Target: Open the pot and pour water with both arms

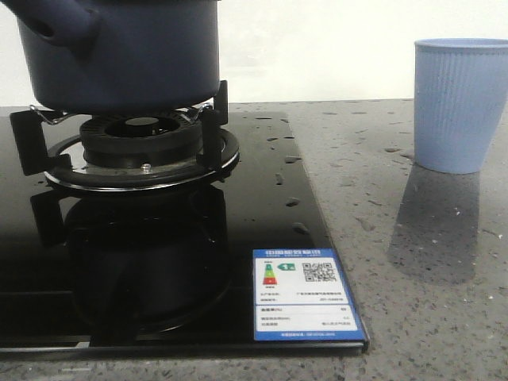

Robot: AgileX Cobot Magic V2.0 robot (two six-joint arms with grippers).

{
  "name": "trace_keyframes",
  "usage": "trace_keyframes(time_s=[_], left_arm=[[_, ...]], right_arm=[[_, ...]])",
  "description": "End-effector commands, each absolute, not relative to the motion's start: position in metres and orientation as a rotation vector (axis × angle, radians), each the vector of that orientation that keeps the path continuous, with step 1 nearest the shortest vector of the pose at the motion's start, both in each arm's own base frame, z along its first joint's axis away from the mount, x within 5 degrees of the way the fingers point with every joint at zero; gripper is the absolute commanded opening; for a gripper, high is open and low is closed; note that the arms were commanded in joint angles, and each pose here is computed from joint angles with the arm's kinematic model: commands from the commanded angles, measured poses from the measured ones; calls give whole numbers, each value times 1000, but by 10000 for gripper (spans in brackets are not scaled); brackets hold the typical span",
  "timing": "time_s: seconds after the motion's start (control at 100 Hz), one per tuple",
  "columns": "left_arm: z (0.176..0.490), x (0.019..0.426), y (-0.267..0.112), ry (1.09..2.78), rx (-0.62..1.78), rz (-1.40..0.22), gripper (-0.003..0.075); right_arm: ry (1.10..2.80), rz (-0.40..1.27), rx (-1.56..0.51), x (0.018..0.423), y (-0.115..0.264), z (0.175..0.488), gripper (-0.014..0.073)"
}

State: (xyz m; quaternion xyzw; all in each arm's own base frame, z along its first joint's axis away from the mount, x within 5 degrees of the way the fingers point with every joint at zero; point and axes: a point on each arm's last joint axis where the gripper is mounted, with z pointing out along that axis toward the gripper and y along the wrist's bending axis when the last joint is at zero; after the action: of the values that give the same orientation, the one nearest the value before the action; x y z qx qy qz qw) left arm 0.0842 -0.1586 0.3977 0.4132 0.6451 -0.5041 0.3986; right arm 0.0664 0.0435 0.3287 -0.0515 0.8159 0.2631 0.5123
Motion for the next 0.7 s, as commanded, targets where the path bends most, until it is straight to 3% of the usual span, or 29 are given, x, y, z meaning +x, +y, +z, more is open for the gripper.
trace_keyframes(time_s=[0.0, 0.16, 0.33, 0.38, 0.69], left_arm=[[416, 98, -156, 1500, 953, -1094, -9], [417, 113, -150, 1449, 904, -843, 39], [418, 120, -148, 1436, 865, -768, 347], [420, 121, -147, 1443, 826, -773, 398], [422, 147, -155, 1592, 724, -972, 321]], right_arm=[[1862, 613, -120, 71, 42, 345, -50], [1834, 559, -170, 72, 41, 346, -50], [1808, 534, -174, 74, 40, 348, -49], [1807, 533, -173, 74, 40, 348, -49], [1779, 520, -154, 75, 38, 351, -49]])
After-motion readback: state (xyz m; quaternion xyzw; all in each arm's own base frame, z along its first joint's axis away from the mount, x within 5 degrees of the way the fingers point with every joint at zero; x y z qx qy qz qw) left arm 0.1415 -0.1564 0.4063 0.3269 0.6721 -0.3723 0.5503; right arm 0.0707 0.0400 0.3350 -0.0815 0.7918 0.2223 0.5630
